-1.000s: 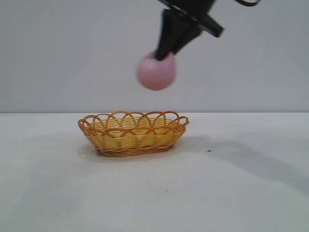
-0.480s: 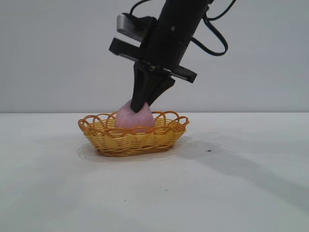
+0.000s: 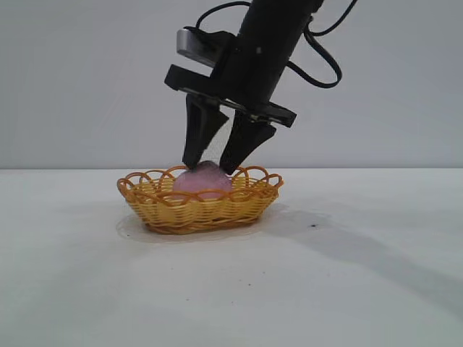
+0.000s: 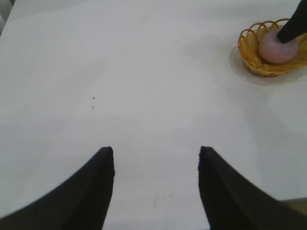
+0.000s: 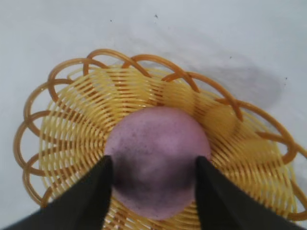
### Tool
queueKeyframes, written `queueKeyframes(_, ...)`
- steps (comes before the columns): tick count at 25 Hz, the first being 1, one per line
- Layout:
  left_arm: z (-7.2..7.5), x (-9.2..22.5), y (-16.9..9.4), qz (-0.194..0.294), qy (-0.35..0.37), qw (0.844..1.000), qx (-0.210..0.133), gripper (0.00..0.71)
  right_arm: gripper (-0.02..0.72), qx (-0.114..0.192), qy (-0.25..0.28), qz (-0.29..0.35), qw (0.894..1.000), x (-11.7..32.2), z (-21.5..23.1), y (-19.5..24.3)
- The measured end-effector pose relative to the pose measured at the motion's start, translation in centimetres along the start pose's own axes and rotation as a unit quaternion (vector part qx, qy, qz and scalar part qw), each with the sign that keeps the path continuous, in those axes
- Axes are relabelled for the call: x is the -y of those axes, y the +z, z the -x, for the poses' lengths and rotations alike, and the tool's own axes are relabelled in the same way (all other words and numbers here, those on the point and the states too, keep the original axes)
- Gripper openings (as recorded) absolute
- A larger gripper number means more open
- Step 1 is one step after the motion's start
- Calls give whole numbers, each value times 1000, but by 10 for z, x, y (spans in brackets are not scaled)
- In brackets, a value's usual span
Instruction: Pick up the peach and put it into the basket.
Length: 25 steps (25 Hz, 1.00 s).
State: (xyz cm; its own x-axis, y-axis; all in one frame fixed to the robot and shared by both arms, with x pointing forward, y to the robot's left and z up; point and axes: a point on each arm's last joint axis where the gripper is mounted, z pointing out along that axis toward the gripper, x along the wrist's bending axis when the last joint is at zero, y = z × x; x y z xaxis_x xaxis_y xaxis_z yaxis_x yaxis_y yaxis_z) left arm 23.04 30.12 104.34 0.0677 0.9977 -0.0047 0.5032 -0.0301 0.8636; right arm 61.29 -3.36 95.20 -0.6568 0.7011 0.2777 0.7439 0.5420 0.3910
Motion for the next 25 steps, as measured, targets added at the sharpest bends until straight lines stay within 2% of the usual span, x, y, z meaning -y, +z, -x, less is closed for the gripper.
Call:
queueKeyframes(1,0,0,0,0,0,1000,0,384,370,0,2,7,1000,-2,-1,-9)
queueKeyframes(2,0,0,0,0,0,1000,0,384,410,2,7,15,1000,-4,0,-18)
queueKeyframes(4,0,0,0,0,0,1000,0,384,396,9,27,34,999,-6,8,-43)
queueKeyframes(8,0,0,0,0,0,1000,0,384,396,62,97,32,993,3,55,-79)
queueKeyframes(11,0,0,0,0,0,1000,0,384,396,118,165,8,979,22,107,-92)
queueKeyframes(14,0,0,0,0,0,1000,0,384,396,151,226,-2,962,42,151,-101)
queueKeyframes(20,0,0,0,0,0,1000,0,384,396,180,311,31,933,68,205,-127)
queueKeyframes(25,0,0,0,0,0,1000,0,384,396,187,337,39,922,82,220,-143)
